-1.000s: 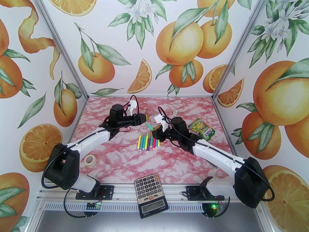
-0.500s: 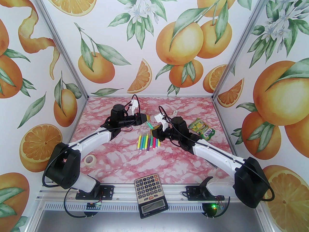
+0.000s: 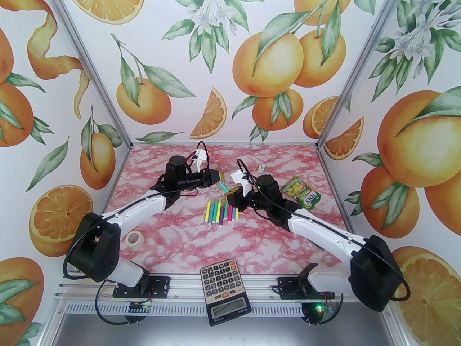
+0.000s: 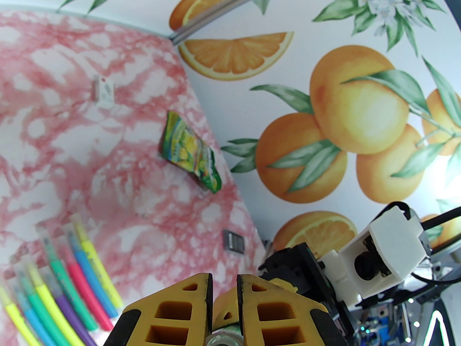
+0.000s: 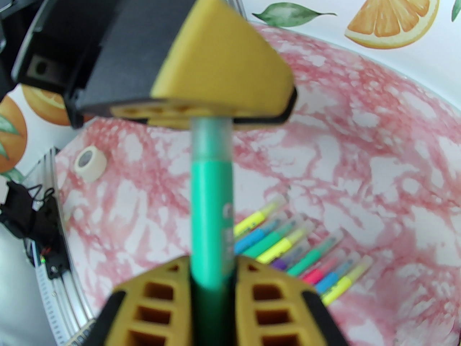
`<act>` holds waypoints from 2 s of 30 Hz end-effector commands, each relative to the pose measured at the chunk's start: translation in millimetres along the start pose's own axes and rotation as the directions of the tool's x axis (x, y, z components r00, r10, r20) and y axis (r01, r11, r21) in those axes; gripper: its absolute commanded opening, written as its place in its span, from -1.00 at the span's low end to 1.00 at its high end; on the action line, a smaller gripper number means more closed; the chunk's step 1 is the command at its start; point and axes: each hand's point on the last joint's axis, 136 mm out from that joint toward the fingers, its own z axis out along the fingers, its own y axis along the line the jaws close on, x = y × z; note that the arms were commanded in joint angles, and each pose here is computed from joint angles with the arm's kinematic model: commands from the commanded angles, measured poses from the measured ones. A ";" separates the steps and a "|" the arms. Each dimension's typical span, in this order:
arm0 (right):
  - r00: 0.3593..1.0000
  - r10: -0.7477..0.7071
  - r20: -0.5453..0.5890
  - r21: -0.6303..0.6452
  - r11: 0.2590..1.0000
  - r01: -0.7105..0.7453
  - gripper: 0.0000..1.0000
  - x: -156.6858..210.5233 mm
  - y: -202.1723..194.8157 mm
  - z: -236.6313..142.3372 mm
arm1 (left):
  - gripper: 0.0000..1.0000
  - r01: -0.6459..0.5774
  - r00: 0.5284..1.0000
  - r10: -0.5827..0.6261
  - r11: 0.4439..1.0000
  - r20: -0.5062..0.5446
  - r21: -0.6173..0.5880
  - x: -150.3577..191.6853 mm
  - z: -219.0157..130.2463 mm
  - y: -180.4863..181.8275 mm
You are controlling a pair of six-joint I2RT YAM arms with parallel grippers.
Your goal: Open the pen caps
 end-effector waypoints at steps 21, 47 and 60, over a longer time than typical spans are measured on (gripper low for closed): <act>0.992 0.089 -0.088 0.334 0.941 -0.055 -1.00 37.3 -73.2 -19.1 | -1.00 -0.093 0.984 0.164 0.807 0.070 -0.583 -51.2 -98.0 82.5; 0.861 0.466 -0.205 0.759 0.631 -0.160 -0.96 103.0 -214.6 -6.9 | -1.00 -0.237 0.952 -0.085 0.406 -0.295 -0.883 -24.4 -134.9 275.3; 0.812 0.542 -0.218 0.799 0.577 -0.171 -0.78 129.0 -229.0 -11.8 | -1.00 -0.241 0.930 -0.162 0.409 -0.330 -0.880 -12.3 -132.0 310.9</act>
